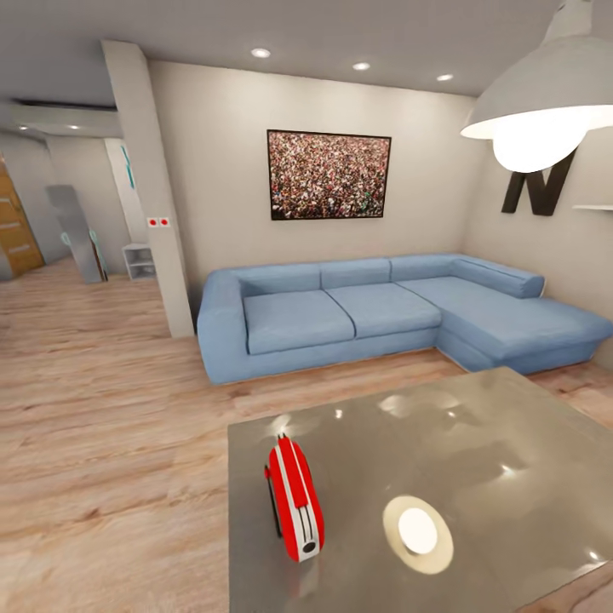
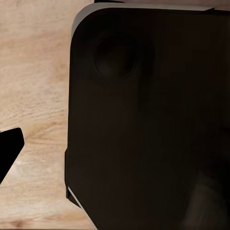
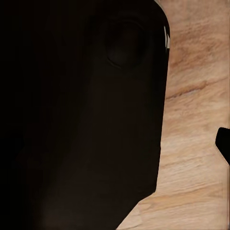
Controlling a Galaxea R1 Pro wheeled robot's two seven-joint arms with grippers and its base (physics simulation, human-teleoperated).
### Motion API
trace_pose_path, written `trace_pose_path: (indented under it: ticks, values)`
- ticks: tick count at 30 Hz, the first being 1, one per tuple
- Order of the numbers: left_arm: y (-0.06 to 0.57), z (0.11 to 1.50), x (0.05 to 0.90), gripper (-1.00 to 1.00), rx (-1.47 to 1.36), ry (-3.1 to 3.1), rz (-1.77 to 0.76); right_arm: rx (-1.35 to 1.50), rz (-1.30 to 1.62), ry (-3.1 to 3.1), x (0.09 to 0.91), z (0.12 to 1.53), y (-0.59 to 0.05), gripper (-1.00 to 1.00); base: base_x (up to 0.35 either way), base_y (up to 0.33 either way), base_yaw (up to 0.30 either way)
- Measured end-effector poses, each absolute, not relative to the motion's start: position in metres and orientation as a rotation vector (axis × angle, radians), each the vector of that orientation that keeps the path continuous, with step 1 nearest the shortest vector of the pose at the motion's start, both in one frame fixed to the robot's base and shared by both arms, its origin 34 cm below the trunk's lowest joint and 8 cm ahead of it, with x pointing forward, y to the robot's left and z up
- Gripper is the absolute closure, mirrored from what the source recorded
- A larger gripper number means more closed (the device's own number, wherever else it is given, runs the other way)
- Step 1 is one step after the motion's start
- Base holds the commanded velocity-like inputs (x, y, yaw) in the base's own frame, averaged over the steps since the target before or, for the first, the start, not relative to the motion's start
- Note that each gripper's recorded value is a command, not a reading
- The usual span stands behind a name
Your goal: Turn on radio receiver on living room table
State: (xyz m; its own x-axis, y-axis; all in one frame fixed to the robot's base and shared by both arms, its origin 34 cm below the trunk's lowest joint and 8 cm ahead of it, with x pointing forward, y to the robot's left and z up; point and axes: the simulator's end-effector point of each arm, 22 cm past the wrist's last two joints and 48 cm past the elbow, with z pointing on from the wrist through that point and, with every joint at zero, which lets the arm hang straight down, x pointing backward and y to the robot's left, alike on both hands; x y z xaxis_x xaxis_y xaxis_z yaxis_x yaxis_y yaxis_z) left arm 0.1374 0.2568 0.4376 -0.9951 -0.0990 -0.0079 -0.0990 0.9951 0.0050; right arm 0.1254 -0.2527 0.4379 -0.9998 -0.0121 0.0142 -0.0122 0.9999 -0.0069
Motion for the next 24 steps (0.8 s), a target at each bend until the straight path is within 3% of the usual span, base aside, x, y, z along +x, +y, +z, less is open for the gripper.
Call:
trace_pose_path:
  ticks: [24]
  values:
    - [0.2568, 0.4376, 0.1375, -1.00, -0.155, 3.130, 0.008, 0.019, 0.011, -3.126, 0.1251, 0.4379, -0.2527, -1.00, 0.000, 0.000, 0.270]
